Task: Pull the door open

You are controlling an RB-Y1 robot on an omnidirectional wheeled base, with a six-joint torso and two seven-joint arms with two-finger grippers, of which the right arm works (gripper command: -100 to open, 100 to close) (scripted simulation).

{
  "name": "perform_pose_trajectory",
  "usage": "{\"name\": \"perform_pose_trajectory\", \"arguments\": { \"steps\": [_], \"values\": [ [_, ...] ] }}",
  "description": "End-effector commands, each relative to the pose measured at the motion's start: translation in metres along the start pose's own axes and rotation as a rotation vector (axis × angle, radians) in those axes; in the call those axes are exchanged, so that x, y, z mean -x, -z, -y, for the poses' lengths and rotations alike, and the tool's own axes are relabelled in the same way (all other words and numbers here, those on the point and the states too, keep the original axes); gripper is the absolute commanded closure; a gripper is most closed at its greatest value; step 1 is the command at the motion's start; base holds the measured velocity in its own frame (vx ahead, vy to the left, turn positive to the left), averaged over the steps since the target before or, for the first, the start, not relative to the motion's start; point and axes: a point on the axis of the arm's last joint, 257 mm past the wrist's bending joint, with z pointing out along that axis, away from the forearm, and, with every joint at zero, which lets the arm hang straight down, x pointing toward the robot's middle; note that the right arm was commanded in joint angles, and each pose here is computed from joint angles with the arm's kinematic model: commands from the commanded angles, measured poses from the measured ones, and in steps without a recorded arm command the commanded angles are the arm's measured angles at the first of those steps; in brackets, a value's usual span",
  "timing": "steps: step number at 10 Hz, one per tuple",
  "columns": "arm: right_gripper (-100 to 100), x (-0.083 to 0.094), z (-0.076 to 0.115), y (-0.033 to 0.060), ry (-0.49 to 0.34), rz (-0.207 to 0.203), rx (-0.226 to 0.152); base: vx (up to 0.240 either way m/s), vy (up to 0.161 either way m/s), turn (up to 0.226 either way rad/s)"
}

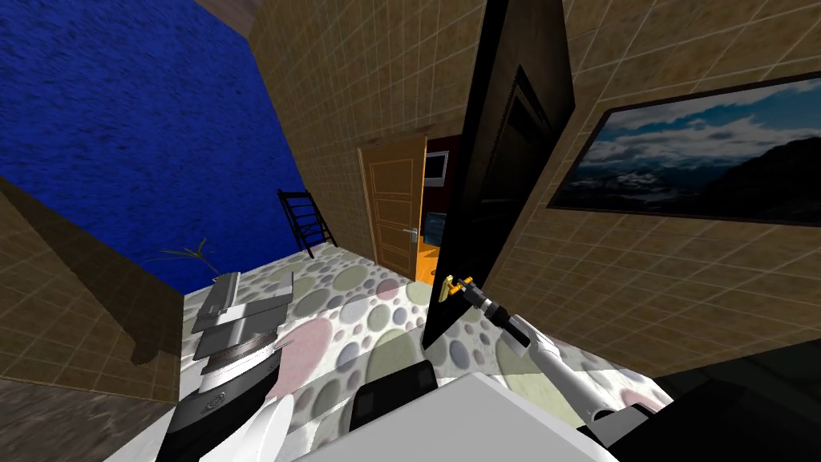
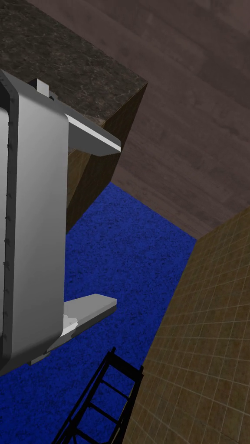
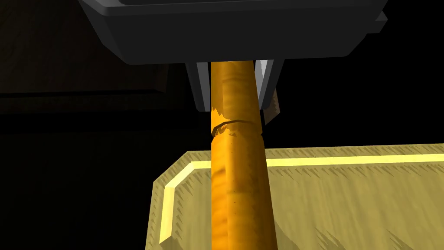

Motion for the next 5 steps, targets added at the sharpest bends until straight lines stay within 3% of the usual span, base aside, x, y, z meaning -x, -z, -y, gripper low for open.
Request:
{"name": "perform_pose_trajectory", "arguments": {
  "steps": [1, 5],
  "values": [
    [100, -0.0065, 0.0042, 0.0031, -0.006, -0.017, -0.004, -0.177, -0.120, 0.163],
    [100, -0.0085, 0.0042, 0.0055, -0.008, -0.036, -0.002, -0.192, -0.114, 0.146]
  ]
}}
